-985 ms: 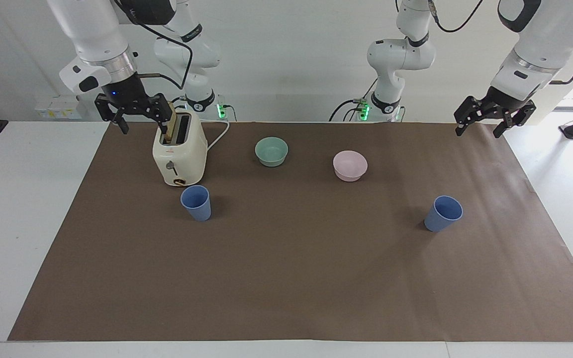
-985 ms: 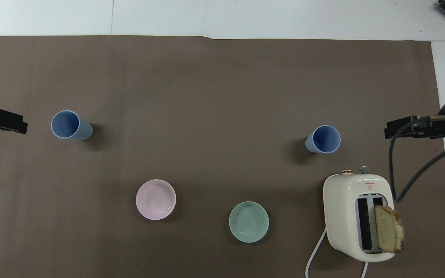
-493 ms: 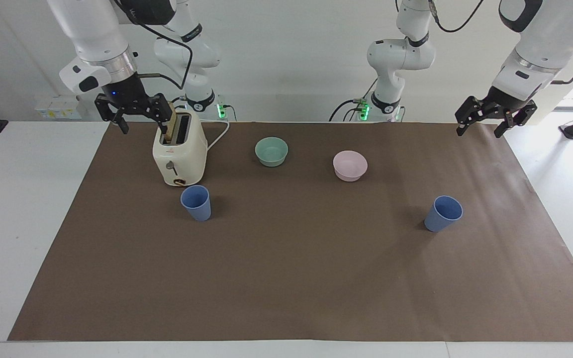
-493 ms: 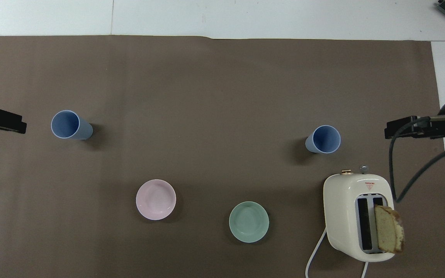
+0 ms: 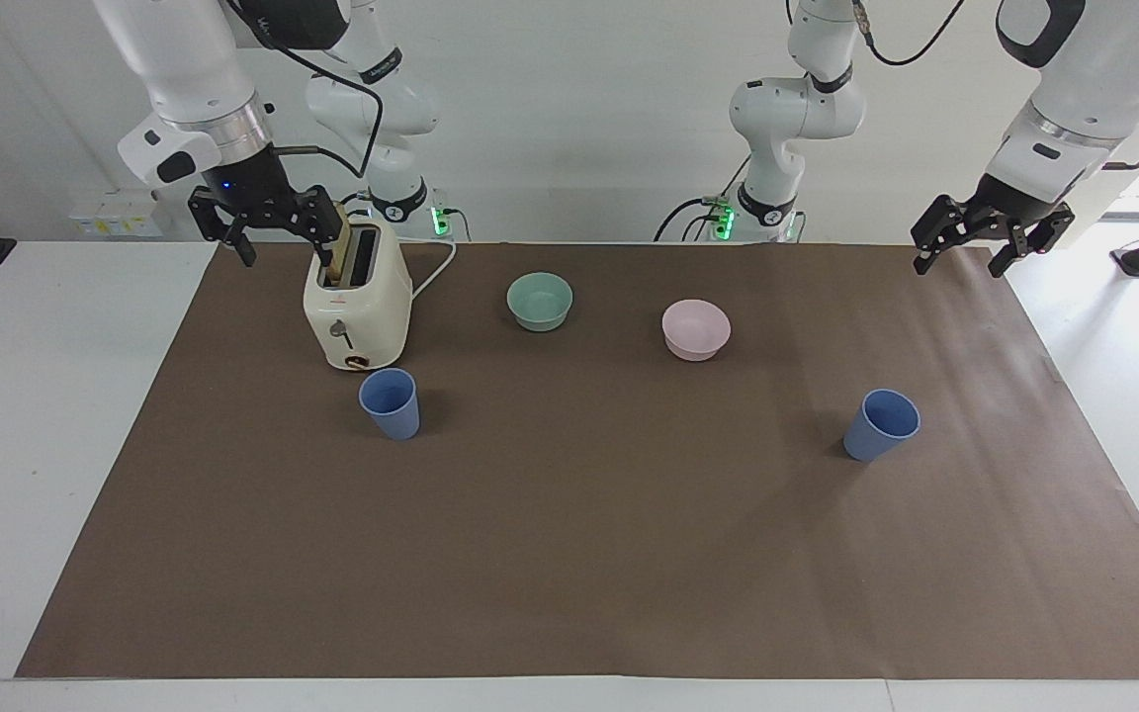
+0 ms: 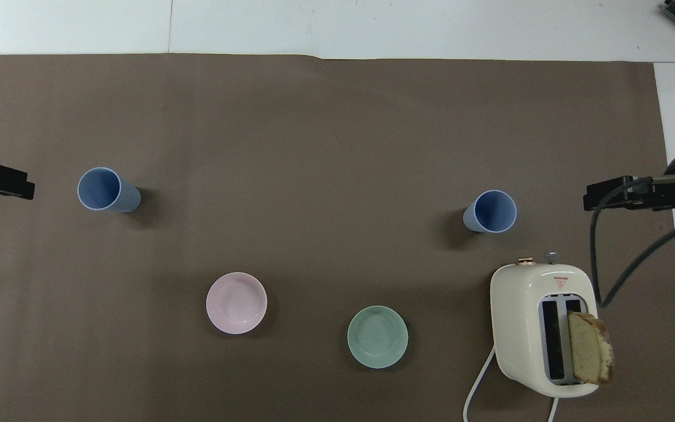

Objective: Stack blue cups with both arms

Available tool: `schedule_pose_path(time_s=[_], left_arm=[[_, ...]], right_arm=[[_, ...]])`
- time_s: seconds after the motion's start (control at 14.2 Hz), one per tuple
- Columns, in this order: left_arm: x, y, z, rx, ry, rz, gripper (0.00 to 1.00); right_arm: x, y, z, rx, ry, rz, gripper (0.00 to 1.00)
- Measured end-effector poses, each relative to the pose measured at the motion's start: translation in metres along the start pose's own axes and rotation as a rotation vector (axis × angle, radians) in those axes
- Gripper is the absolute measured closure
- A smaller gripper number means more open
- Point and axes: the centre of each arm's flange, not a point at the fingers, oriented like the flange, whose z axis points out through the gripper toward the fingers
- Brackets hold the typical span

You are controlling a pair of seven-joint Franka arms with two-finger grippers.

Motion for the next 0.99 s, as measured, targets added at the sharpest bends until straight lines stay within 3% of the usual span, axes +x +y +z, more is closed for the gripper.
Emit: schedule_pose_path(time_s=[0.42,0.99], left_arm=[[-0.001,0.001,0.028,-0.002,-0.008,0.029,0.0],[0.009,-0.006,0.119,0.006,0.059,0.018,0.0]], right_arm=[[0.0,0.0,0.0,0.0,0.0,0.0,0.0],[0.0,0.0,0.0,0.0,0.0,0.0,0.0]])
